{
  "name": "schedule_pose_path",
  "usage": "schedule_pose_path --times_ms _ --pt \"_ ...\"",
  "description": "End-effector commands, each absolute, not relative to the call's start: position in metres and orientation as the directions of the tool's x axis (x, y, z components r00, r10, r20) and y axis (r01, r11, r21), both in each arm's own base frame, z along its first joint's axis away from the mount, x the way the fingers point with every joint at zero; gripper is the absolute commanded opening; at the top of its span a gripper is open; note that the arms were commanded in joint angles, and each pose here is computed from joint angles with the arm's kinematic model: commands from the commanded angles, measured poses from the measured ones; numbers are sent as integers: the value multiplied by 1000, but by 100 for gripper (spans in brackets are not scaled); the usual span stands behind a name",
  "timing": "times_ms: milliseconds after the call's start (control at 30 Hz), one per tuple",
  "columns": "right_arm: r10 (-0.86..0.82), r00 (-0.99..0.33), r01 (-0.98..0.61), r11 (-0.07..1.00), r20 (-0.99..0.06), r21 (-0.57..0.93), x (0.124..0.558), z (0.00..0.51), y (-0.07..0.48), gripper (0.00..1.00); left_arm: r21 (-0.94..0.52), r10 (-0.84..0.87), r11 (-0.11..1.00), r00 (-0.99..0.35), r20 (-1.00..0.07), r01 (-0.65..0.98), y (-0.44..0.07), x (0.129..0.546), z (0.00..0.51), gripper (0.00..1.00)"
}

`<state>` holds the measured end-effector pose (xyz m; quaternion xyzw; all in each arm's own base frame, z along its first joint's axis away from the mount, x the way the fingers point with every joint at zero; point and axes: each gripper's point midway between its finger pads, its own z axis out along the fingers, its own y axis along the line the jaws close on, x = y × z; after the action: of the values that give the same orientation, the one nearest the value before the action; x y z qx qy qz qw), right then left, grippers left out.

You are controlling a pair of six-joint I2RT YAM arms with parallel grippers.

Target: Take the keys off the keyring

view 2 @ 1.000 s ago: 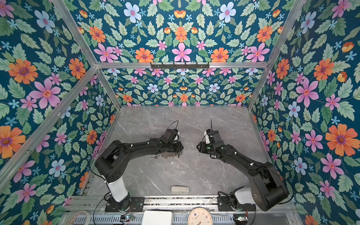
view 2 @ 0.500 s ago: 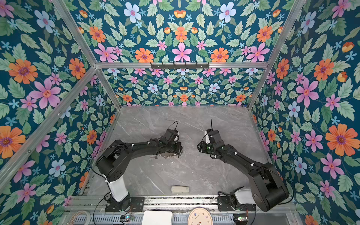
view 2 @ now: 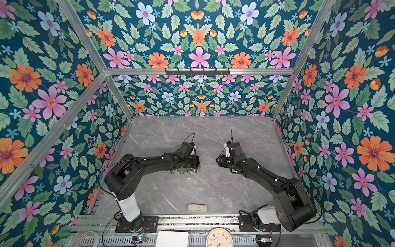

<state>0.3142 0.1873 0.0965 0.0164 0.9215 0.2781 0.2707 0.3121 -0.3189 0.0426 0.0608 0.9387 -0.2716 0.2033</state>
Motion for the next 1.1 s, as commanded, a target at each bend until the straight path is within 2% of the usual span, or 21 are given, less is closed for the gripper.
schedule_pose_path --times_ms 0,267,433,600,900,1067 --pt "190 -852 -110 846 -488 521 316 98 187 43 -506 -69 840 -887 -456 194 -318 324 57 0" --pt "201 -854 -97 845 -480 527 319 100 188 43 -507 -239 860 -833 -499 57 -284 337 74 0" --pt "218 -859 -73 842 -463 534 320 97 189 43 -579 -358 814 -817 -452 -37 -268 346 66 0" --pt "228 -870 -56 835 -437 547 319 93 190 43 -615 -383 787 -819 -428 -46 -273 353 63 0" --pt "219 -873 -67 832 -436 551 316 95 191 43 -529 -330 848 -821 -466 -40 -250 352 69 36" --pt "218 -872 -73 827 -438 558 316 95 192 43 -379 -208 925 -843 -496 -5 -229 341 72 46"
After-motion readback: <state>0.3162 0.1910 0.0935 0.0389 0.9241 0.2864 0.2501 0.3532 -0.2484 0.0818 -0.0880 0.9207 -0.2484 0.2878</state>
